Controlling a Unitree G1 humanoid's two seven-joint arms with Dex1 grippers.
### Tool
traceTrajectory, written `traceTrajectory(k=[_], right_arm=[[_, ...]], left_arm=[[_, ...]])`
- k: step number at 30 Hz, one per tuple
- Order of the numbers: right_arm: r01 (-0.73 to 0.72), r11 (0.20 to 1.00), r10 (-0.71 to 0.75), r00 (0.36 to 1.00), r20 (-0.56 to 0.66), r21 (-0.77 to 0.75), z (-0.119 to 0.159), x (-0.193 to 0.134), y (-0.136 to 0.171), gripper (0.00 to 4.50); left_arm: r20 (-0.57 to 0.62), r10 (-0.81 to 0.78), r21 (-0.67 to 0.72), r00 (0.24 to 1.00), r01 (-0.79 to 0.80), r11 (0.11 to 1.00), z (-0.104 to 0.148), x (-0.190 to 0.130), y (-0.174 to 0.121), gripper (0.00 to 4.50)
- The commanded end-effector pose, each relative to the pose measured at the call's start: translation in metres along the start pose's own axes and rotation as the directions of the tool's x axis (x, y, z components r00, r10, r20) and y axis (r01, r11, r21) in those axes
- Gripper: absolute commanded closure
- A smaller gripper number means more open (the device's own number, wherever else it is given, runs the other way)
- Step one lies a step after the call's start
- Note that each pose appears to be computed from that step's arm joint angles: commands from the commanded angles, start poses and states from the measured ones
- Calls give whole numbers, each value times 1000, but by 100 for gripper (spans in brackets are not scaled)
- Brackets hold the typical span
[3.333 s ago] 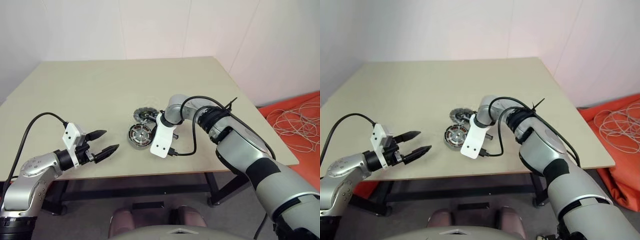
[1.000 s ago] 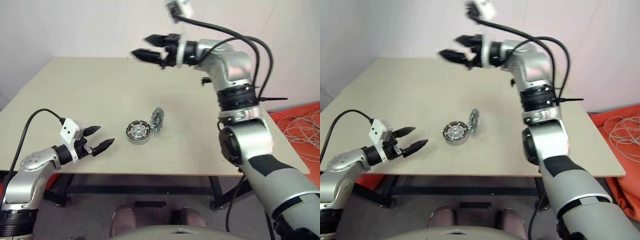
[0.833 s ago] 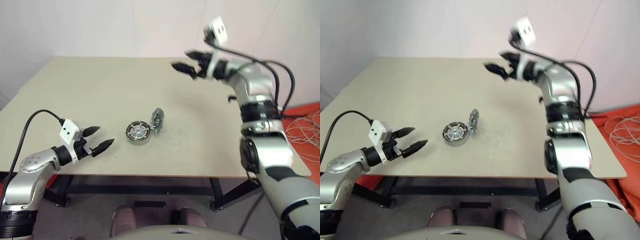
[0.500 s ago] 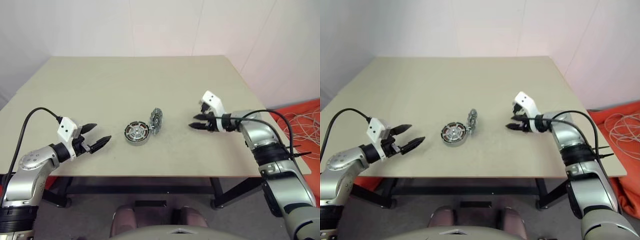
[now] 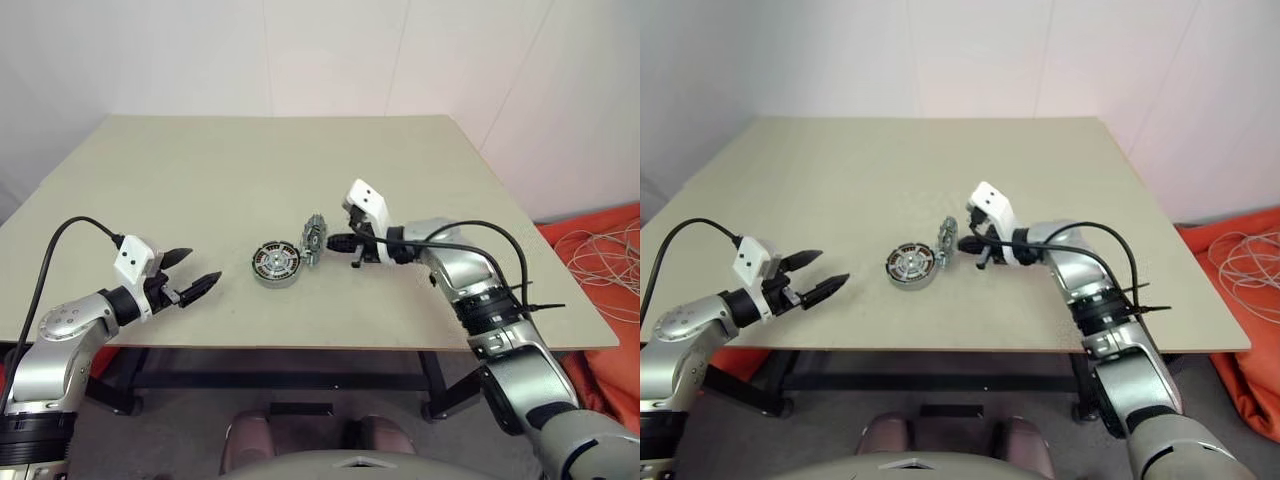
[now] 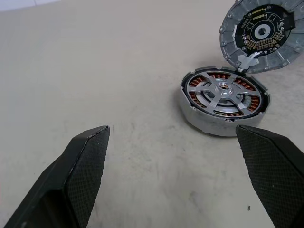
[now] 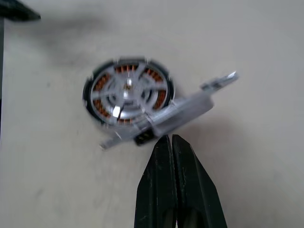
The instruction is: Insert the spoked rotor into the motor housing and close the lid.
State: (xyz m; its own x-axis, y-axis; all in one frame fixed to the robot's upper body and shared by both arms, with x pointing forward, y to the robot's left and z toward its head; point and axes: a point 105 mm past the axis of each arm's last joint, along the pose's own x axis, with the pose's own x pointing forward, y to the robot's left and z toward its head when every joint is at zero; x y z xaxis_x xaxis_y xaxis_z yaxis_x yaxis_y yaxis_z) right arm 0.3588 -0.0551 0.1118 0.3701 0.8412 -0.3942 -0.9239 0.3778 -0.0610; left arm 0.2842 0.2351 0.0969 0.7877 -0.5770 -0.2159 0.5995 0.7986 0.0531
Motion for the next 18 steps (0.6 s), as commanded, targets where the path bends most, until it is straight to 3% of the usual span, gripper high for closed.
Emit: traceTrajectory(k=[1, 8, 18], right_arm=[[17, 998, -13, 997, 82, -53, 28, 4, -5, 447], [-44, 996, 53, 991, 125, -75, 47, 30, 11, 447], [-69, 993, 74, 996, 51, -94, 34, 74, 33, 447]], left_arm=[[38, 16, 36, 999, -17, 999, 14, -2, 5, 0], [28, -10, 14, 1000, 10, 1000, 15, -2, 2, 0], [26, -6, 9, 1000, 6, 1000, 13, -2, -1, 0]])
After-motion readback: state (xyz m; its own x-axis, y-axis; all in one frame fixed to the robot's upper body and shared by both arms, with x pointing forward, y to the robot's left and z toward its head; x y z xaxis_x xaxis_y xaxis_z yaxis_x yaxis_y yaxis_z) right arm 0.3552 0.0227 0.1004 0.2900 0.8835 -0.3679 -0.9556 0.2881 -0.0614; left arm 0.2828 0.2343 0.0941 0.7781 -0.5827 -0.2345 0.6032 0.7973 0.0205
